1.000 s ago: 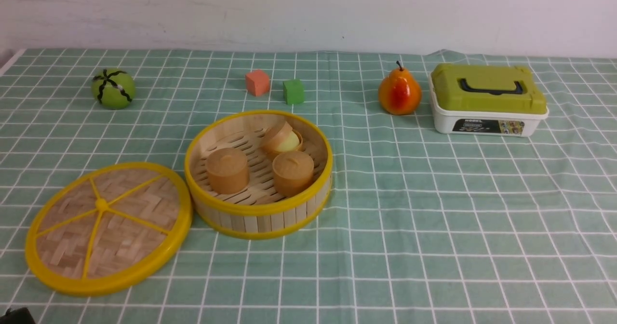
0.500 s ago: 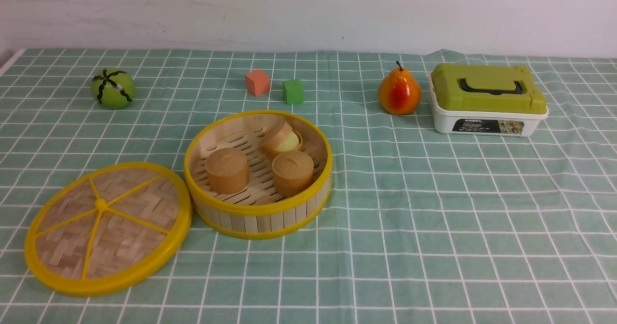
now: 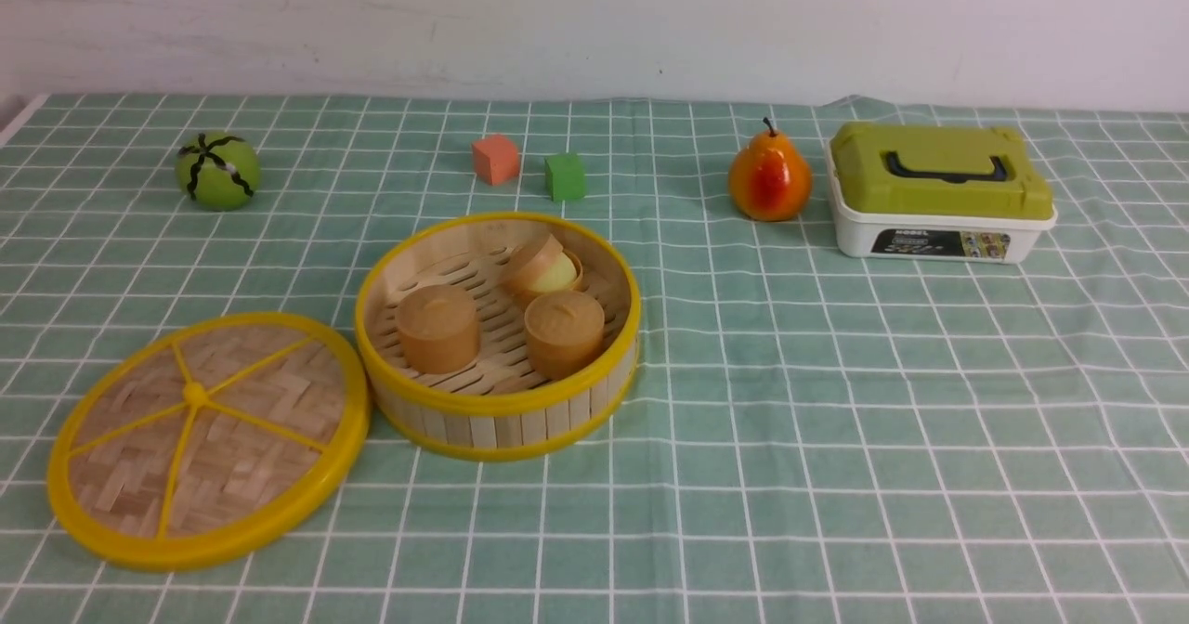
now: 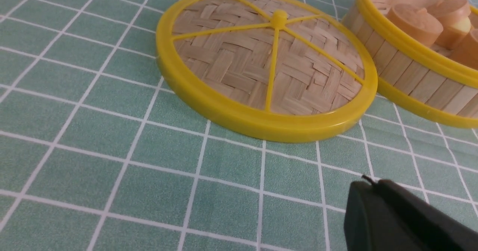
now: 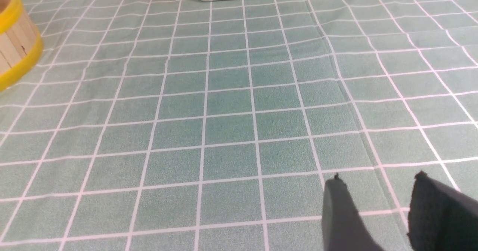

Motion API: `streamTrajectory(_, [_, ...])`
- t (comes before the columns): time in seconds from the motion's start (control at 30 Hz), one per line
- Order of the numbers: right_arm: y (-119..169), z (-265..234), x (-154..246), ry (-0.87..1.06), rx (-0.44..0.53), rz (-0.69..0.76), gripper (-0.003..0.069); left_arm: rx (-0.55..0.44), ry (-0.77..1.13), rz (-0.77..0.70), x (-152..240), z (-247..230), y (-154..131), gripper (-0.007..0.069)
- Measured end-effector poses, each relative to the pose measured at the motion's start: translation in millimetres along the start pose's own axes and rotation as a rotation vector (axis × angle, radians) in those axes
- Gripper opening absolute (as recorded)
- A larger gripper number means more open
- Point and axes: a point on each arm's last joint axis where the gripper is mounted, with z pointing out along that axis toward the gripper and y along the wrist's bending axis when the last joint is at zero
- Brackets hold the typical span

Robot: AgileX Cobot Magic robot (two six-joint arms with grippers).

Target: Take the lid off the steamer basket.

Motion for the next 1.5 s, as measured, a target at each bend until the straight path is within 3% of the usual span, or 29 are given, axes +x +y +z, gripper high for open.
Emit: streamTrajectory(1.5, [0.0, 0.0, 0.0, 0.0, 0.0, 0.0, 0.0241, -0.001, 0.002, 0.0, 0.2, 0.0, 0.1, 0.0037])
